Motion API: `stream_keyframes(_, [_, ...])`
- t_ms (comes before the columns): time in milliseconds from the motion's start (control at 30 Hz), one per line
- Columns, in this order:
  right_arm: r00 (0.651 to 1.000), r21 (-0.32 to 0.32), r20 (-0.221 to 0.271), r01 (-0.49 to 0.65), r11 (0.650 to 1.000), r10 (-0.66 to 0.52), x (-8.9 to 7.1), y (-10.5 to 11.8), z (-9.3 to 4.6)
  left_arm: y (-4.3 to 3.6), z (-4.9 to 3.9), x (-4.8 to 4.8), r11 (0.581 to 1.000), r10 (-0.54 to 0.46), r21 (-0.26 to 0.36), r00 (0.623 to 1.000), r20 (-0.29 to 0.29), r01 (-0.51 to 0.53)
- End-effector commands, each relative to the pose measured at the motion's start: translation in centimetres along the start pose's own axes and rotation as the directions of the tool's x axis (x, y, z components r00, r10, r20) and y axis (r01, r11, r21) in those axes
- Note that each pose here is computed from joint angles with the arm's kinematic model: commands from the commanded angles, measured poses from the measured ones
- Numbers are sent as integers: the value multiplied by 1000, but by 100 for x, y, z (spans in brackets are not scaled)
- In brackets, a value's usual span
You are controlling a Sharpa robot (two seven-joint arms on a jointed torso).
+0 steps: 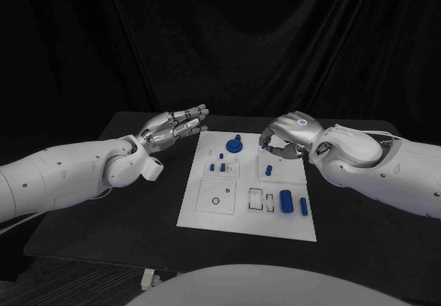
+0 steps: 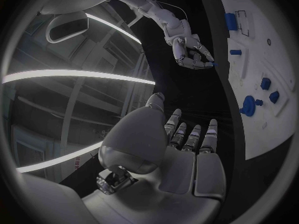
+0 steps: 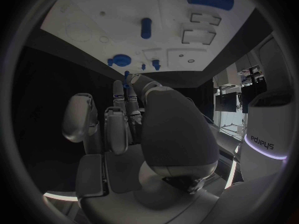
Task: Assemble the parts on the task board
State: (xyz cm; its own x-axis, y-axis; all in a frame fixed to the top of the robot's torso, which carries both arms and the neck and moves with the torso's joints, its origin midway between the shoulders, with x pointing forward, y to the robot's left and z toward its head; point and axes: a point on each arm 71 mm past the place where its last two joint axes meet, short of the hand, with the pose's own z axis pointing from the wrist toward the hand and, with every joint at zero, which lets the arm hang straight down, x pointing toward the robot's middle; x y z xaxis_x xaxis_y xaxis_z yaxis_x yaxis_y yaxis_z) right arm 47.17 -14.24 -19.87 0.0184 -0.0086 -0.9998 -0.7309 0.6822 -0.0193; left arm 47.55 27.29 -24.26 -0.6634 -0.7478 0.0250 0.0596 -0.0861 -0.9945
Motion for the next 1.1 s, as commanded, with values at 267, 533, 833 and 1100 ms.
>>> stream_keyframes(267, [999, -113, -50, 12, 994, -18, 26, 509, 164, -65, 2, 13, 995, -17, 101, 1000, -9, 18])
stream_keyframes(533, [991, -157, -136, -4, 988, -17, 254, 735, 246, -64, -7, 8, 995, -17, 100, 1000, -8, 18])
stream_keyframes(833, [983, -168, -185, -26, 985, -5, 454, 855, 303, -69, -27, -3, 995, -16, 101, 1000, -5, 17])
stream_keyframes(1100, [981, -174, -192, -39, 984, 5, 537, 924, 335, -71, -34, -8, 995, -16, 102, 1000, -4, 16])
